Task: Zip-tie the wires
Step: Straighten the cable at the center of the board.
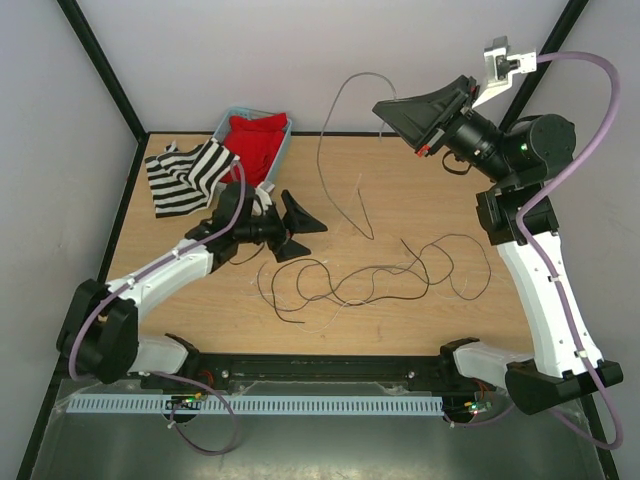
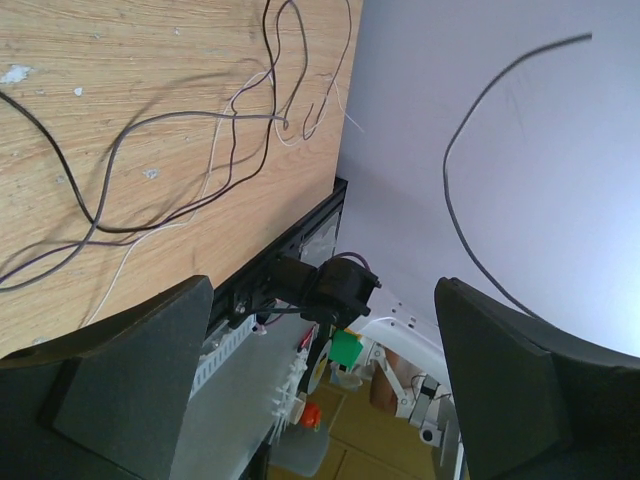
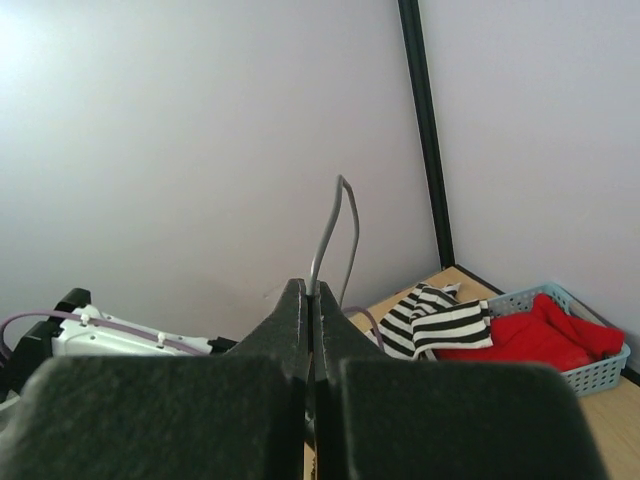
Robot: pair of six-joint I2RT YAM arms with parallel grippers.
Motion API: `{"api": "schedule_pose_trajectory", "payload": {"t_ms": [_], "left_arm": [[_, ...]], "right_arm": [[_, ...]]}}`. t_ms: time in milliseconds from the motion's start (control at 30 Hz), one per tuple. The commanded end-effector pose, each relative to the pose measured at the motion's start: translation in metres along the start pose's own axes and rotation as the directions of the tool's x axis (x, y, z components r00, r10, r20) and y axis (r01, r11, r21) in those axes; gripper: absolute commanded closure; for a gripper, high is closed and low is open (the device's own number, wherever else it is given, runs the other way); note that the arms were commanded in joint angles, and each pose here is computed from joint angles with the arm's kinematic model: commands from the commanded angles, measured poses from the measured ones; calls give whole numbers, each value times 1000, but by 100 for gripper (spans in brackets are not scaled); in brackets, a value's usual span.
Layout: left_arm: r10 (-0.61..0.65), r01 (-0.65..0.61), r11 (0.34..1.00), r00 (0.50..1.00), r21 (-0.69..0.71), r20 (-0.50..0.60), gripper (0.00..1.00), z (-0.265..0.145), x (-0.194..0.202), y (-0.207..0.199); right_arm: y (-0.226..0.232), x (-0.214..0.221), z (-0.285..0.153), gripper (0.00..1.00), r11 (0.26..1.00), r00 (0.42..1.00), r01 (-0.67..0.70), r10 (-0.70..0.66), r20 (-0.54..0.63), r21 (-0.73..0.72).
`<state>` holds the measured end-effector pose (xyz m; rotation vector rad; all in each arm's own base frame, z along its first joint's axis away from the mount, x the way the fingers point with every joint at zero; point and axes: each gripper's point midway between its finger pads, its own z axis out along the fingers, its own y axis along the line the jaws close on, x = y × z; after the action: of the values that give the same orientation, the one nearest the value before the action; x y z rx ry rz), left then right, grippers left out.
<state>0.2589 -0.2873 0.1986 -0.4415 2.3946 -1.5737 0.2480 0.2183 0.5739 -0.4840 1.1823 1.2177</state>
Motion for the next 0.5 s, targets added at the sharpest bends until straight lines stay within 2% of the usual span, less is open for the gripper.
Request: {"api": "schedule_pose_trajectory", "payload": {"t_ms": [0,467], "left_arm": [[49,-51,994,999,96,21,6,12,-8,-36],[54,-55,994,998,96,16,10,48,-5,-33]], "right_arm": [[15,-7,-3,100,999,999,18,-17,31,-42],[17,-4,-7,100,999,999,-9,12,51,-47]]}}
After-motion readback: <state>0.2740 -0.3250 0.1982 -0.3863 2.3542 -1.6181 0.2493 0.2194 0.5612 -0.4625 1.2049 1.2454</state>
